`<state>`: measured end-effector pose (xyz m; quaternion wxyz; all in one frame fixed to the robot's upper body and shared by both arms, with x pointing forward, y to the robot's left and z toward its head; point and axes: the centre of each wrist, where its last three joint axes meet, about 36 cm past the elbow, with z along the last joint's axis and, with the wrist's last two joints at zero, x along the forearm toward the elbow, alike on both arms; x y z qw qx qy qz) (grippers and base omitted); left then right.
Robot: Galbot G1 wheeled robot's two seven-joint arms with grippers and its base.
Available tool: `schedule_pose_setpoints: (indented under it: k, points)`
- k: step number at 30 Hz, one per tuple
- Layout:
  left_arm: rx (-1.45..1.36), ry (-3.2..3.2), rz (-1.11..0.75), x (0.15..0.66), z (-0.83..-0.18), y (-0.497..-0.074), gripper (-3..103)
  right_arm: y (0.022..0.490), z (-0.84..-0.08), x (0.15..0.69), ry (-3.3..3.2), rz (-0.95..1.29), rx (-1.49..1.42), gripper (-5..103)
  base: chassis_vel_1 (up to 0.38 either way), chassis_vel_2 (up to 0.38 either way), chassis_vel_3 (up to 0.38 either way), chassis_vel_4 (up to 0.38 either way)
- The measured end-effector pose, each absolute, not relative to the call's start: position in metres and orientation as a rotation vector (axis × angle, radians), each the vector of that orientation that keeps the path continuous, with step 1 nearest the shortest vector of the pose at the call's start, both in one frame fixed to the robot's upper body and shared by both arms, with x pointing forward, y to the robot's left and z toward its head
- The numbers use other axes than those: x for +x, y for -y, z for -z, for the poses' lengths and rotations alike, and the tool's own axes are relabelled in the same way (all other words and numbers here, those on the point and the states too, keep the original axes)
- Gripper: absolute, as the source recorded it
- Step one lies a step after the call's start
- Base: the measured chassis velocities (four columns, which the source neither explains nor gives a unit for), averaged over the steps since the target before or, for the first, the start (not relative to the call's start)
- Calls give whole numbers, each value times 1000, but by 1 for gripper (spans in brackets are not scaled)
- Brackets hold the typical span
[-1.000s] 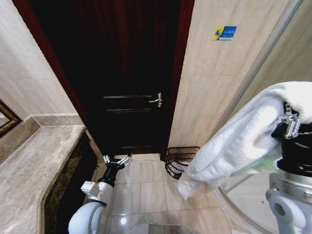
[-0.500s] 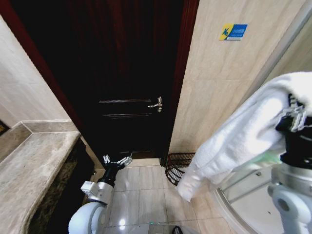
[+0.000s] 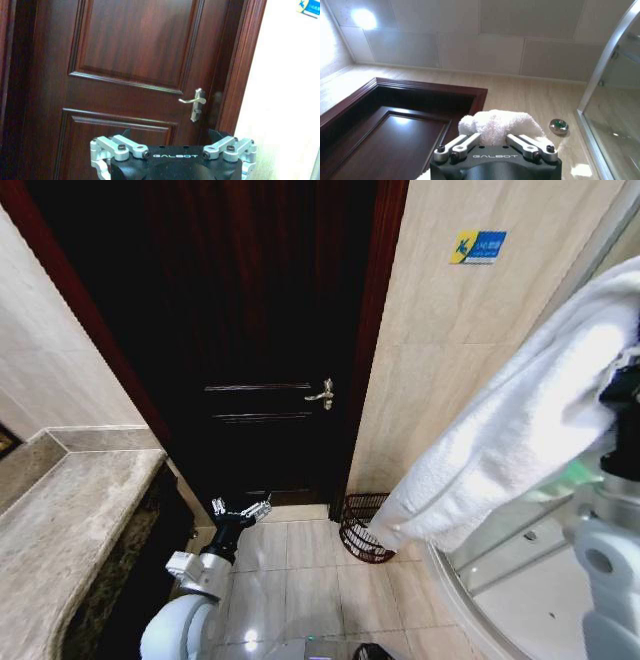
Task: Discard the used towel into the hamper.
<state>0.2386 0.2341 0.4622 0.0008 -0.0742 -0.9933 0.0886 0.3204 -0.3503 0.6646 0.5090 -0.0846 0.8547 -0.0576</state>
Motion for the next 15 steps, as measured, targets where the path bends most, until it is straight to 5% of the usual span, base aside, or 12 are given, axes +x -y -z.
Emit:
schedule_pose_setpoints:
  k: [15]
  points:
    - [-233, 3119, -278, 239, -462, -234, 100, 371, -695, 394, -2008, 155, -213, 5, 0, 0, 0, 0]
